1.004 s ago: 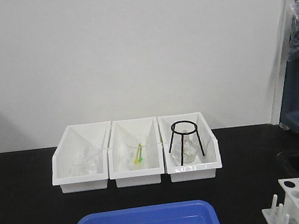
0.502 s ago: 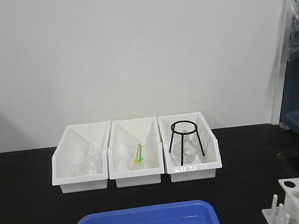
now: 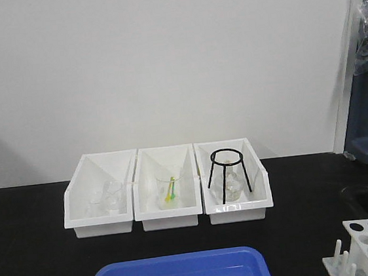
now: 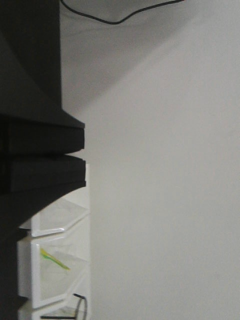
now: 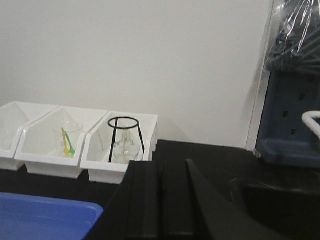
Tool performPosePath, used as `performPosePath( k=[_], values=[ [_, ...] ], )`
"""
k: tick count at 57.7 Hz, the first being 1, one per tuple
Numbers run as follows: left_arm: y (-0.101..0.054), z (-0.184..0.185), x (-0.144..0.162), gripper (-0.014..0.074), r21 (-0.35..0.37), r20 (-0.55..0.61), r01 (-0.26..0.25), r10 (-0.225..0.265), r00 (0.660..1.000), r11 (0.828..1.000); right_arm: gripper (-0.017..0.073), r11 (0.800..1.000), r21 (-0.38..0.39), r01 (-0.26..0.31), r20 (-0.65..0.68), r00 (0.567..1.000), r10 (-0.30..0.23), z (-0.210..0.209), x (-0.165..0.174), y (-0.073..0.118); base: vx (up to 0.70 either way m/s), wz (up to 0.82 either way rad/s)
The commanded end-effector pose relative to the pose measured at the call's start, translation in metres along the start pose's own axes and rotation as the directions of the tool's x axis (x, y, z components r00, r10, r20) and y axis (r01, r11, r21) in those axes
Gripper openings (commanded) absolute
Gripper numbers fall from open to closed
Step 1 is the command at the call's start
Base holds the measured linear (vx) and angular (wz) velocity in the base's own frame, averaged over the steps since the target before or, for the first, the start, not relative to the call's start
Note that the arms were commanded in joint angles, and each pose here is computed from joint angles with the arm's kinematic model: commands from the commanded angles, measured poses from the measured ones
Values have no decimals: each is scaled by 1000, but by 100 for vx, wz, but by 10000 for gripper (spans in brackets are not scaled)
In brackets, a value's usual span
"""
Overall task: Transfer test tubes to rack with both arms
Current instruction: 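Lower the left gripper around the glass test tube in the beaker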
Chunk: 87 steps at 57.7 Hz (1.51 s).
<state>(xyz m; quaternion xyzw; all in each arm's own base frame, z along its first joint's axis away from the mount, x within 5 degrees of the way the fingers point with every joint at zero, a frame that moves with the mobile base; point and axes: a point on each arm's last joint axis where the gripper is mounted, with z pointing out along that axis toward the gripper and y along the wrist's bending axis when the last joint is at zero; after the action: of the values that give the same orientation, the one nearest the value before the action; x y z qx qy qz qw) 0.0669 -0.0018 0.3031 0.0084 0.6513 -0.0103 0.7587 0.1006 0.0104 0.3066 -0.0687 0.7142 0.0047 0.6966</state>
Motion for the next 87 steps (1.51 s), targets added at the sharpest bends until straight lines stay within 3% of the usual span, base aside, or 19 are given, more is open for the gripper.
performPosePath(
  k=[1, 9, 18, 31, 36, 47, 59, 68, 73, 79, 87],
  values=[
    [0, 11, -8, 50, -2, 7, -44, 44, 999, 999, 55, 1000, 4, 6, 90, 996, -6, 9, -17, -1, 0, 0],
    [0, 22, 1, 150, 11, -80, -120, 120, 990, 993, 153, 1000, -1, 6, 45, 999, -6, 20, -12, 0, 0, 0],
    [0, 31, 12, 330, 45, -178, -211, 216, 960, 976, 282, 1000, -4, 6, 12, 1000, -6, 27, -7, 0, 0, 0],
    [-1, 41, 24, 498, 66, -273, -199, 210, 939, 978, 396, 1000, -5, 2, 8, 1000, -2, 28, -7, 0, 0, 0],
    [-1, 47, 32, 506, 79, -320, -201, 216, 922, 976, 398, 1000, -5, 2, 8, 1000, -2, 28, -7, 0, 0, 0],
    [0, 62, 59, 506, 137, -383, -310, 339, 859, 941, 398, 1000, -5, -12, 8, 1000, 12, 28, -7, 0, 0, 0],
    [2, 77, 73, 506, 105, -345, -328, 344, 873, 939, 398, 1000, -5, -12, 8, 1000, 12, 28, -7, 0, 0, 0],
    [1, 88, 87, 506, 123, -391, -314, 337, 856, 941, 398, 1000, -5, -12, 8, 1000, 12, 28, -7, 0, 0, 0],
    [-5, 94, 94, 506, 164, -395, -316, 356, 847, 934, 398, 1000, -5, -12, 5, 1000, 12, 28, -6, 0, 0, 0],
    [-11, 101, 99, 506, 206, -355, -349, 403, 844, 914, 398, 1000, -6, -12, -10, 1000, 12, 28, -5, 0, 0, 0],
    [-11, 111, 105, 506, 189, -324, -359, 403, 856, 914, 398, 1000, -7, -12, -38, 999, 11, 27, -3, 0, 0, 0]
  ],
)
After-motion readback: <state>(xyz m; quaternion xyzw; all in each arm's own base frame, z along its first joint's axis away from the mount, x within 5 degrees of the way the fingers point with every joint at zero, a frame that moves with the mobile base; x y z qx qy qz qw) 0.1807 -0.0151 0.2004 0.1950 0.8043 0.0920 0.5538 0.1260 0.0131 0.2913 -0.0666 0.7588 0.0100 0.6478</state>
